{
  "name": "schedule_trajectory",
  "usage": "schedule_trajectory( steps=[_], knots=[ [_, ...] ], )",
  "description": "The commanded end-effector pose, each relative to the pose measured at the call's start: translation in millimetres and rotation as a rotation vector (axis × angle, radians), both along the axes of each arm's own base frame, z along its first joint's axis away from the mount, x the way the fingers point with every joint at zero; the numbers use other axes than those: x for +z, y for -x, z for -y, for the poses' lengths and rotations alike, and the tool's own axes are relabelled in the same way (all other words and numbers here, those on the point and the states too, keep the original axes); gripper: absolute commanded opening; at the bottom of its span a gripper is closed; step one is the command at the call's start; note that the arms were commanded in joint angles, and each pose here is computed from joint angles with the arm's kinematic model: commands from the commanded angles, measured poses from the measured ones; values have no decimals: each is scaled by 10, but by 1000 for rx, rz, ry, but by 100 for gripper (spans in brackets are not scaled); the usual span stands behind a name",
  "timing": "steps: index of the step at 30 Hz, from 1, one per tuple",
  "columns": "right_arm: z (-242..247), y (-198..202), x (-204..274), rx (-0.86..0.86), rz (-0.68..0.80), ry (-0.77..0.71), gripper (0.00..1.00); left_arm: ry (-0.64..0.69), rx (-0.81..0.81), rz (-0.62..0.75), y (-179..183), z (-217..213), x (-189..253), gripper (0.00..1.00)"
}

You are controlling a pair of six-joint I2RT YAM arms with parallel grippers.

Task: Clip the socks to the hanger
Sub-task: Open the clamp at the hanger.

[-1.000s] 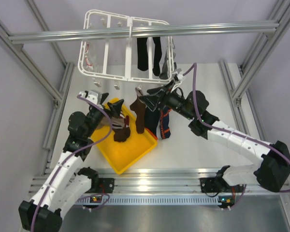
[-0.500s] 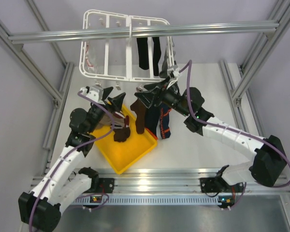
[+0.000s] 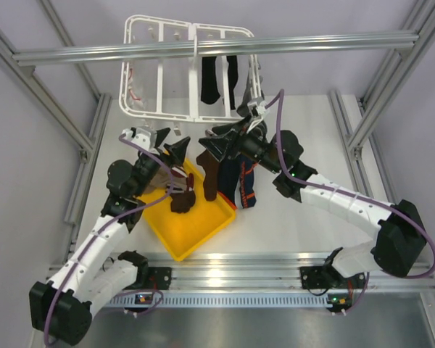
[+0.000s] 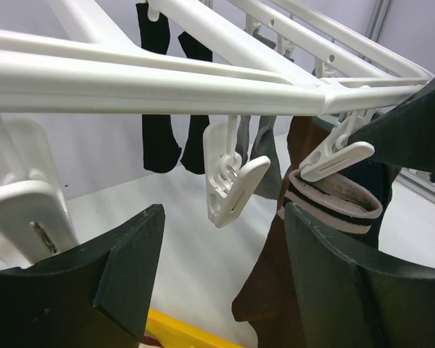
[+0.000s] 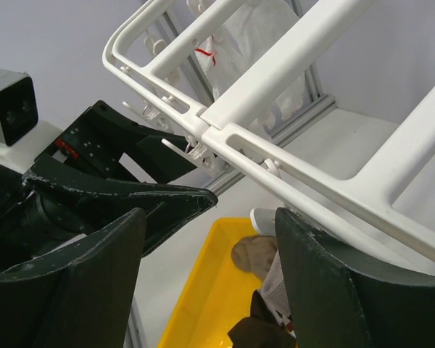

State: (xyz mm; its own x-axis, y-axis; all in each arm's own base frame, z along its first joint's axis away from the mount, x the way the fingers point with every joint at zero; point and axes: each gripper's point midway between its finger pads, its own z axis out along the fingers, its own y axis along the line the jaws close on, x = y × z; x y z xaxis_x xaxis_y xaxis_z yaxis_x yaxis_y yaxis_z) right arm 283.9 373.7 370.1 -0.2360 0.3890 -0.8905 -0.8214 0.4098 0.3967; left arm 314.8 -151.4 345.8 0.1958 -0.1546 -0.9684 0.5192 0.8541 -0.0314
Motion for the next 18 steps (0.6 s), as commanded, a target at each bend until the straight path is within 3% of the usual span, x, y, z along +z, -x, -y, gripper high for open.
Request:
schedule_trajectory(
  steps=[1,5,8,12,18],
  knots=[
    [-18,106,448,23,87,-87,71,65,2,122,18,3,439,72],
    [-18,122,451,27,83,-89,70,70,4,132,-9,26,482,70],
    [-23,132,421,31,76,-86,70,61,0,132,-7,31,496,62],
    [-27,171,417,34,77,-89,68,32,-40,127,111,68,505,40],
    [-74,205,489,41,104,-107,63,-47,-86,78,263,99,390,25]
  ],
)
